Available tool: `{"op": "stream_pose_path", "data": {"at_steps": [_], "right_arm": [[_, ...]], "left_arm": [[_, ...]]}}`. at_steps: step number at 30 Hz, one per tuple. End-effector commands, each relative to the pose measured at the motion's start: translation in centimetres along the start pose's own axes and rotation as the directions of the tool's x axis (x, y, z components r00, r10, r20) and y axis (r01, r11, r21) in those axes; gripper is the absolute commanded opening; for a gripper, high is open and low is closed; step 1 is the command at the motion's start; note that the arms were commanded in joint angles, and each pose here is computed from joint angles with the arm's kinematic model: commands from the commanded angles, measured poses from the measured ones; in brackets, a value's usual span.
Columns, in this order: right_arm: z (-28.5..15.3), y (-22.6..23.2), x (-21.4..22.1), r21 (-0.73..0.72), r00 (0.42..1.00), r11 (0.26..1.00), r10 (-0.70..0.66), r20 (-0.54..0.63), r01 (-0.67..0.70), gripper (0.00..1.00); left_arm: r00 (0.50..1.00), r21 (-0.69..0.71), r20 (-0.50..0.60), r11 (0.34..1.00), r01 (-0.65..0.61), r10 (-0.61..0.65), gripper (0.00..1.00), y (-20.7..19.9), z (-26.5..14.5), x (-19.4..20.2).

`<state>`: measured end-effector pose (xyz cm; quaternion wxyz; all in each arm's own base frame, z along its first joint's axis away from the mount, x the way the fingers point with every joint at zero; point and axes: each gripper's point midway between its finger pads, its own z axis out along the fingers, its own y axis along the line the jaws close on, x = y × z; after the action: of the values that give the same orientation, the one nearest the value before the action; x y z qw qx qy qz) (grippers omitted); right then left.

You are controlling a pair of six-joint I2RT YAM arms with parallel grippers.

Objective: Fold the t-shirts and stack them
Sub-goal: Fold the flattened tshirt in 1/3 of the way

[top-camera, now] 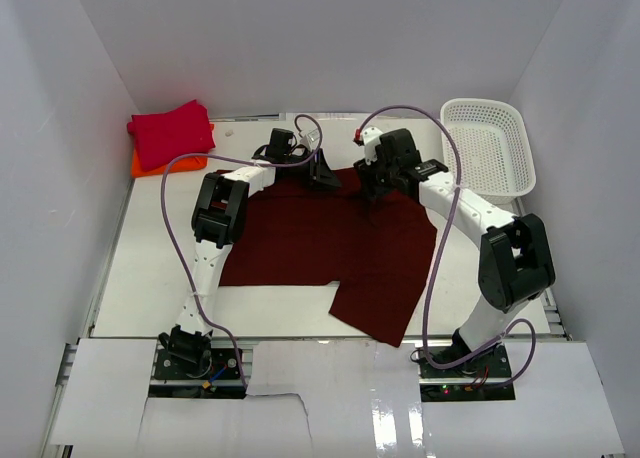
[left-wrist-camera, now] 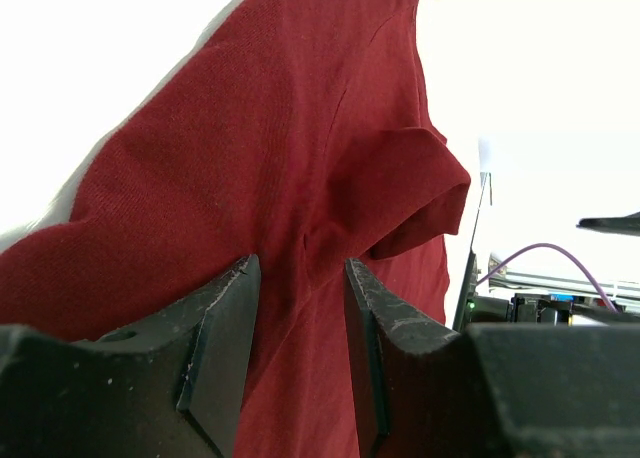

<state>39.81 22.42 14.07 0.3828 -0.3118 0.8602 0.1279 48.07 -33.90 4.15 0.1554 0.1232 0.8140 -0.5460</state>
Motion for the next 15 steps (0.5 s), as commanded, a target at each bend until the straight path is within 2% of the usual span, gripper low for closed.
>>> {"op": "stream_pose_path", "data": {"at_steps": [1, 5, 15], "right_arm": [[-0.4, -1.8, 0.2, 0.146, 0.994, 0.983, -0.107, -0.017, 0.109, 0.49], [0.8, -0.9, 1.9, 0.088, 0.991, 0.990, -0.102, -0.083, 0.109, 0.47], [3.9, 0.7, 2.9, -0.026, 0.985, 0.996, -0.091, -0.145, 0.088, 0.43]], "left_arm": [[0.999, -0.030, -0.034, 0.999, 0.015, -0.016, 0.50, 0.5, 0.5, 1.5], [0.999, -0.030, -0.034, 0.999, 0.017, -0.018, 0.50, 0.4, 0.5, 1.4], [0.999, -0.030, -0.036, 0.999, 0.015, -0.016, 0.50, 0.5, 0.6, 1.4]]}}
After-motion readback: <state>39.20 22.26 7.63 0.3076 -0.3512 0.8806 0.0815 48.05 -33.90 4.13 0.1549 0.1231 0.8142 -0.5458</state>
